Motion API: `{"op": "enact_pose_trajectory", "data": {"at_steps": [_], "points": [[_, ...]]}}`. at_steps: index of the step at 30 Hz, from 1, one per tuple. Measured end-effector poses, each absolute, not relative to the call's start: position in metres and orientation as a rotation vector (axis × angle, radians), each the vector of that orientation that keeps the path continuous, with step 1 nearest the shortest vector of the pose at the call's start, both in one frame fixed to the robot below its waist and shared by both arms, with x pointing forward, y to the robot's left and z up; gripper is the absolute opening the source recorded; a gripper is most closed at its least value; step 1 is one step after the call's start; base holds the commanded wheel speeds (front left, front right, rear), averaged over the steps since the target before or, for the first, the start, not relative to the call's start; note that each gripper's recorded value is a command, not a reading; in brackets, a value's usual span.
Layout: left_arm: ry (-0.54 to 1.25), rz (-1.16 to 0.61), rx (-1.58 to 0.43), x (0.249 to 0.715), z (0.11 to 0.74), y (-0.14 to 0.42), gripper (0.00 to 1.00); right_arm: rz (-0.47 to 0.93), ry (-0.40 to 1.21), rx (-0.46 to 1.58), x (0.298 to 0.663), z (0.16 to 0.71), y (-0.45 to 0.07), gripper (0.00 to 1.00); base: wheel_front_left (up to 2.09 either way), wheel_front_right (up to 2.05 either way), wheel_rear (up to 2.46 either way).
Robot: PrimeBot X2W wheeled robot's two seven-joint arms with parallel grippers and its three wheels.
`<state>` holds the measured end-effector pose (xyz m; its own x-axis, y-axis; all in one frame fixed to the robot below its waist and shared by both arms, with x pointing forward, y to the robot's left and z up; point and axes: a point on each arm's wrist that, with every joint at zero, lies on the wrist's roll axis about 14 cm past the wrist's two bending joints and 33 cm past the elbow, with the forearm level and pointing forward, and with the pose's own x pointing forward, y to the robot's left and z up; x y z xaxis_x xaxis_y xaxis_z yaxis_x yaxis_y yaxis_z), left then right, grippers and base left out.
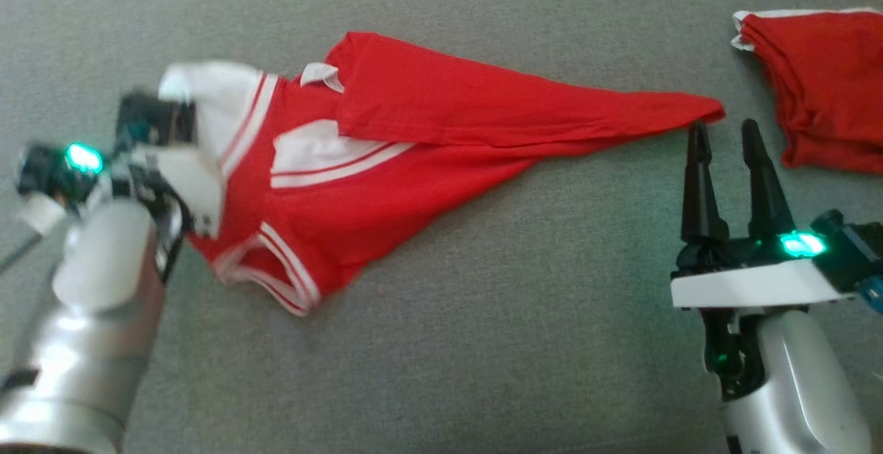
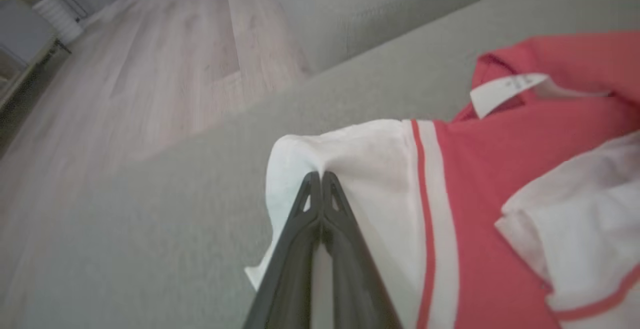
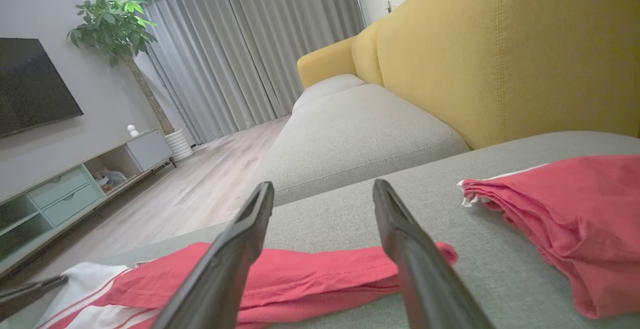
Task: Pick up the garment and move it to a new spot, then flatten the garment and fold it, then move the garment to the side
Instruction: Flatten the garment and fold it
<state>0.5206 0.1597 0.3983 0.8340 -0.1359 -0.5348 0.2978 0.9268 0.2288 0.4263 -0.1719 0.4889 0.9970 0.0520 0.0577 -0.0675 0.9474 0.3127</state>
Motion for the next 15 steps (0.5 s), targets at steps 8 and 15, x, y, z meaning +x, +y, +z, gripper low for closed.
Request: {"op": "enact_pose_trajectory", "data": {"at_steps": [8,15], "points": [[0.26,-0.303,0.465,0.6,0.481,0.133,0.0,0.049,-0.045,0.333,0.435,0.486,-0.177,1.0,0.0,0.0,0.0],[0.217,-0.341,0.566,0.644,0.491,0.114,1.0,0.007,-0.034,0.338,0.44,0.479,-0.192,1.0,0.0,0.0,0.0]]}}
